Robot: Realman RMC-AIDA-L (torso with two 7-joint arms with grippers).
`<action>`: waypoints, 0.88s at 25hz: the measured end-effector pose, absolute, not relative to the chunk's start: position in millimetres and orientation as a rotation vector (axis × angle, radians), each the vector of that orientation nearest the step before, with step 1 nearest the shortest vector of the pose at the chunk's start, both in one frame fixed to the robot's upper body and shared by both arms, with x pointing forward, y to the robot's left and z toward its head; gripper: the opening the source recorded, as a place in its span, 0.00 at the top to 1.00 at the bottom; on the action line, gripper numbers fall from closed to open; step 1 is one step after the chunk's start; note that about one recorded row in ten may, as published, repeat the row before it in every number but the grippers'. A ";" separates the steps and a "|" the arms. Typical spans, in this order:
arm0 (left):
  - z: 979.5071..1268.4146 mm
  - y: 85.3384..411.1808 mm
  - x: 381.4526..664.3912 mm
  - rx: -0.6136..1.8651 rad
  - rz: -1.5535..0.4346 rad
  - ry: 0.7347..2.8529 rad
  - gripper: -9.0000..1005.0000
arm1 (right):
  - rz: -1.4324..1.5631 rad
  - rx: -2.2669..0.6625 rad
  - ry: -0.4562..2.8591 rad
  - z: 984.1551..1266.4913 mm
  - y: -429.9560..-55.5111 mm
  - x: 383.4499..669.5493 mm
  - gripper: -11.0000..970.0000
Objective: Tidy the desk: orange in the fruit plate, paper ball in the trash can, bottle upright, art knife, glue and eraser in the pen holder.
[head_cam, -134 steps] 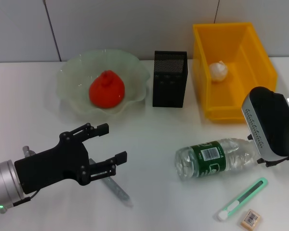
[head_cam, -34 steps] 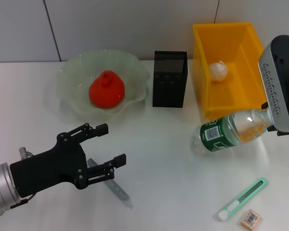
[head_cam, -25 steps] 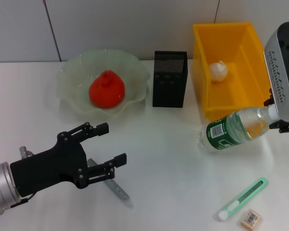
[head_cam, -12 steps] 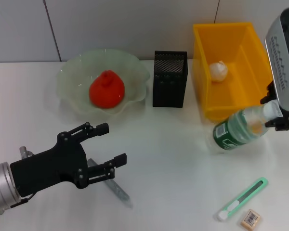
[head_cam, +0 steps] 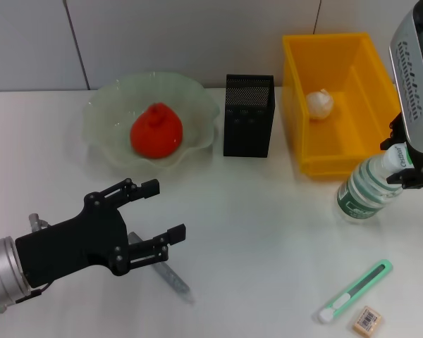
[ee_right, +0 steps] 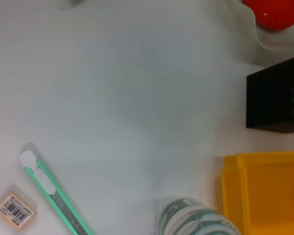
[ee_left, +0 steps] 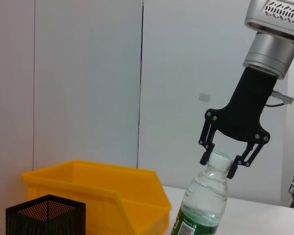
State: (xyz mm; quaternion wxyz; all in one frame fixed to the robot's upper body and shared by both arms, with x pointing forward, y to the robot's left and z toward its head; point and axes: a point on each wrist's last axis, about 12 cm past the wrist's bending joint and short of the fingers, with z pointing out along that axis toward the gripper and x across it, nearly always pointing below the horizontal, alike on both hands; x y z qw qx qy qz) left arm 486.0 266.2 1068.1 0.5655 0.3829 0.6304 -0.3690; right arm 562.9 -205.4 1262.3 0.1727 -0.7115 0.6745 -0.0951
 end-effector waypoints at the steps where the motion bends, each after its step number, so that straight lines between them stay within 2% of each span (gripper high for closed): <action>1: 1068.1 266.2 486.0 0.900 -0.868 1.483 0.17 | -0.270 -2.019 1.914 1262.2 -205.3 562.9 0.55; 22: 1068.4 265.9 486.5 0.902 -0.867 1.481 0.18 | -0.190 -1.954 1.940 1275.4 -204.6 563.3 0.55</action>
